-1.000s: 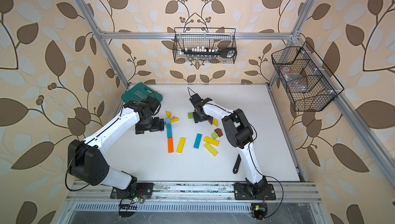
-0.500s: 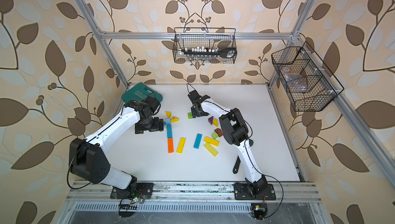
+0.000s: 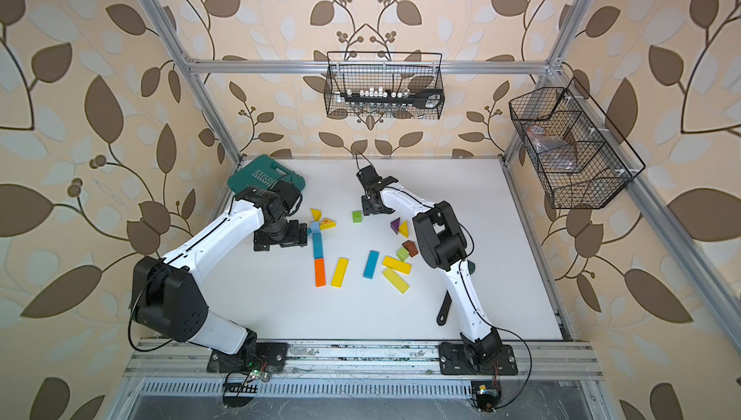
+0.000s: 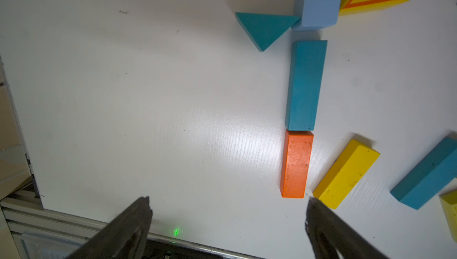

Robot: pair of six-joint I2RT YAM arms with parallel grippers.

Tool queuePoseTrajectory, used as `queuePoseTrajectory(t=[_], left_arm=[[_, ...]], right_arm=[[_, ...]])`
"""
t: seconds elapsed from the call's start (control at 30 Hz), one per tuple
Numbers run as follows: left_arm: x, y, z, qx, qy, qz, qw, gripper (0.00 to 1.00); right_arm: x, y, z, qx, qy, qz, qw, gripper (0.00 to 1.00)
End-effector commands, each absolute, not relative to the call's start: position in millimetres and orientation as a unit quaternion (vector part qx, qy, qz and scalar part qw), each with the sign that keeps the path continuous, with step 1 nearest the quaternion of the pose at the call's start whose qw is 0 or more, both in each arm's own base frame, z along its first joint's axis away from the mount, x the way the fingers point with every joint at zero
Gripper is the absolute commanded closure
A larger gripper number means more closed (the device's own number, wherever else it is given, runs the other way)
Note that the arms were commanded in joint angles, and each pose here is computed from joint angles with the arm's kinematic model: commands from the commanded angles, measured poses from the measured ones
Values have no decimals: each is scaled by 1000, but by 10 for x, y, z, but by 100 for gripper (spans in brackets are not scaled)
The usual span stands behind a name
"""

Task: Assemble a small pinwheel with building blocks
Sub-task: Assemble the building block at the center of the board.

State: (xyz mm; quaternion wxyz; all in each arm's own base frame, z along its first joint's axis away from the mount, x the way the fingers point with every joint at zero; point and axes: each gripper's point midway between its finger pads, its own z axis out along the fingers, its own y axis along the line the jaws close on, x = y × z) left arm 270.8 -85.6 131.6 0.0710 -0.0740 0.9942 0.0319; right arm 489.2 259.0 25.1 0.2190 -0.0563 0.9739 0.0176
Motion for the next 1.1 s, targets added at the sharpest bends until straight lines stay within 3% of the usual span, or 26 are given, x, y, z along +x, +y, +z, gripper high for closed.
queuePoseTrajectory(t=[0.0, 0.3, 0.47, 1.07], left_arm=[[2642, -799, 1296, -74, 995, 37, 58, 1], [2622, -794, 1282, -74, 995, 38, 56, 1], [2620, -799, 1273, -74, 995, 37, 54, 1], [2607, -799, 1259, -75, 995, 37, 50, 1]], right_arm=[[4639, 2597, 131, -52, 981, 18, 187, 55], [4662, 2638, 94, -53, 982, 24, 179, 51], [4650, 2637, 155, -49, 982, 28, 183, 33], [4680, 2722, 393, -29, 972, 123, 199, 31]])
